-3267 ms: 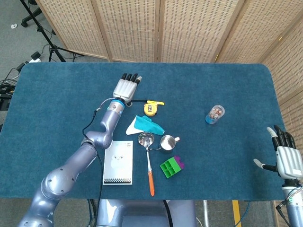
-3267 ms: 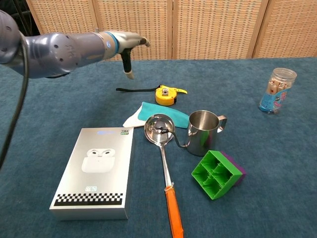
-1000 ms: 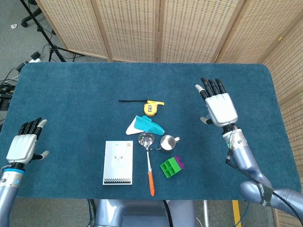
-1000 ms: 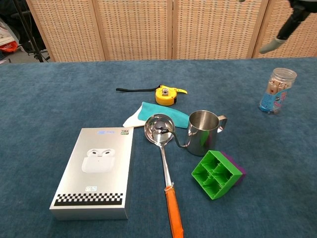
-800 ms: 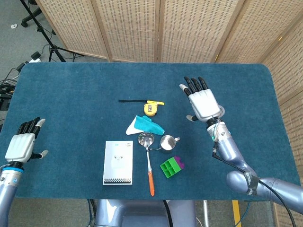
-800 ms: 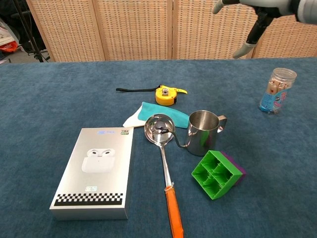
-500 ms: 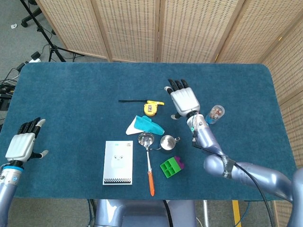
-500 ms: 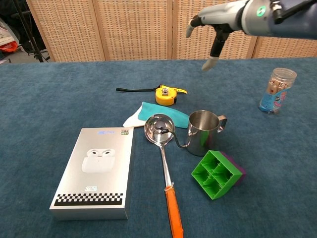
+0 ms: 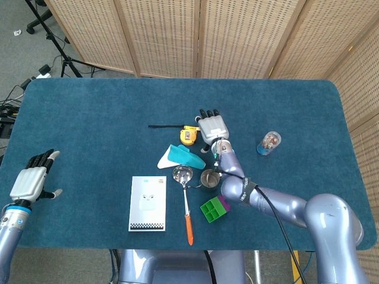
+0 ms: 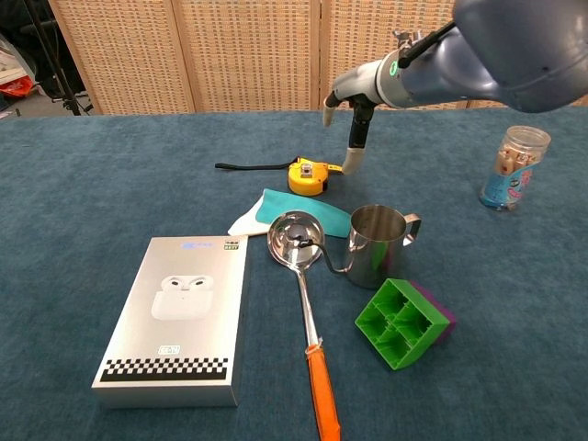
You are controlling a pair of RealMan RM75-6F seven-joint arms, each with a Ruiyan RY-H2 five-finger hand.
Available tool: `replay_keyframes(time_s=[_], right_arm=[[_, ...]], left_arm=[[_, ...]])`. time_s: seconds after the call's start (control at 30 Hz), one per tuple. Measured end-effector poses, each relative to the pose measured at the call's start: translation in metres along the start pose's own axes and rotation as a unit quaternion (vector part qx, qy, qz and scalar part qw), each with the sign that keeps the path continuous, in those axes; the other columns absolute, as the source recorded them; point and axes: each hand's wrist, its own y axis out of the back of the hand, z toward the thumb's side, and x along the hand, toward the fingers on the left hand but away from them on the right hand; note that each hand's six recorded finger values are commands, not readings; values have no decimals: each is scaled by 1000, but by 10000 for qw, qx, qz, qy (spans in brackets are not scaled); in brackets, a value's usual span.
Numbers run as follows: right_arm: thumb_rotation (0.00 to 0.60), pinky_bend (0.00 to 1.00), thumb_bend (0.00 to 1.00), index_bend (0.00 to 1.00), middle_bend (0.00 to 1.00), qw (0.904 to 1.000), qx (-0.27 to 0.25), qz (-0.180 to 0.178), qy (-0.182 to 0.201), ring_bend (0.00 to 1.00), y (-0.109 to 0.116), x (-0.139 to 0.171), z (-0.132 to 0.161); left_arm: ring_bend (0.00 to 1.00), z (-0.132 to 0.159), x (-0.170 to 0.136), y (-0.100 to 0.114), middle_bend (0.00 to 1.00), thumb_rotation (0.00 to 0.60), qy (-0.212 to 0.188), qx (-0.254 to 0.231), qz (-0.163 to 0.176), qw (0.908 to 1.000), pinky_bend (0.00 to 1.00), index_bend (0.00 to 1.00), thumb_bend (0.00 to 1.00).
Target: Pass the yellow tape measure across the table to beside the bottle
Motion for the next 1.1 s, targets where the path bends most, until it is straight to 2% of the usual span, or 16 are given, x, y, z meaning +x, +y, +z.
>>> replay_keyframes(time_s=[0.3,0.73,1.1], right_arm=[[600,0,105,168,0,9992,65,328,-232,0,-4,-17,23],[600,0,105,168,0,9995,-71,292,-132,0,-11,-31,47],[600,0,128,182,0,9995,-202,232,-104,0,-11,-38,41]], left_arm=[[0,-4,3,-2,0,600,31,-86,-87,9999,0,0,198],[0,-7,6,-3,0,600,56,-122,-107,9999,0,0,201],[0,-5,6,-4,0,600,17,-142,-153,9998,0,0,201]])
